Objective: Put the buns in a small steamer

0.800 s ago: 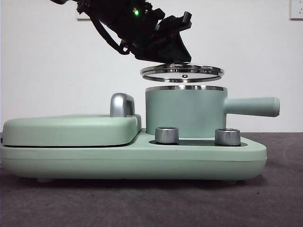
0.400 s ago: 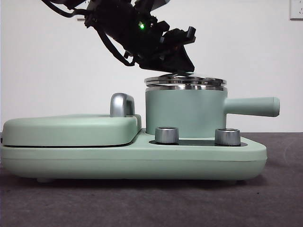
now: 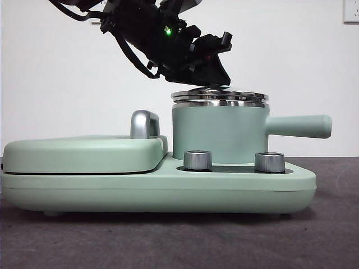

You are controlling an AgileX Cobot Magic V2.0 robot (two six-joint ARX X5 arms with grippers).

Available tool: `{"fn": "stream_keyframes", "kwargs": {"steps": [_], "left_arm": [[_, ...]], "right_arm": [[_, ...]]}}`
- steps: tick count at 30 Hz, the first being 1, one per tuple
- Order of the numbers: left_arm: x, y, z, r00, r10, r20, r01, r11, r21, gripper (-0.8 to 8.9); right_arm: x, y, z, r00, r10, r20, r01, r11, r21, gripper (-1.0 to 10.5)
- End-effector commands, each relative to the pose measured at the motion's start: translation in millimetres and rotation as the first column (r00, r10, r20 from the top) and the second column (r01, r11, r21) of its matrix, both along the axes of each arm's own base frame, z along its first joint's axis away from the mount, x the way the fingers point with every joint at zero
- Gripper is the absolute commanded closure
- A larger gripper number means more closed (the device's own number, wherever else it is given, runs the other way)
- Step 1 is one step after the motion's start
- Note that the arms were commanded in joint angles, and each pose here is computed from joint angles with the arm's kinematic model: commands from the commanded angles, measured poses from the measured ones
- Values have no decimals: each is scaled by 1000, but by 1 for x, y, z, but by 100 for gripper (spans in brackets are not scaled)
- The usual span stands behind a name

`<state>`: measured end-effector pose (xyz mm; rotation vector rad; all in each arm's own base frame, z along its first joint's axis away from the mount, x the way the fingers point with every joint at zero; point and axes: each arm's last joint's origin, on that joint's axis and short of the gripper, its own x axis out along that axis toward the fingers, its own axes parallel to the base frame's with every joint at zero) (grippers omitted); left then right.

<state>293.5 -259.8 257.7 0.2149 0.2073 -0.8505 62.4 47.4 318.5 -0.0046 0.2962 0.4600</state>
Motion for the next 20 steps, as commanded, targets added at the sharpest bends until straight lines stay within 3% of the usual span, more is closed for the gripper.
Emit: {"fn": "stream_keyframes", "kwargs": {"steps": [1, 20], "left_arm": [[5, -6, 5, 999, -6, 41, 7, 1000, -23, 798], [10, -10, -14, 999, -26, -24, 26, 1000, -9, 798]], "right_arm": [[0, 0, 3, 1000, 1, 4, -1, 1000, 20, 586], [0, 0, 3, 1000, 1, 3, -1, 1000, 19, 586]]}}
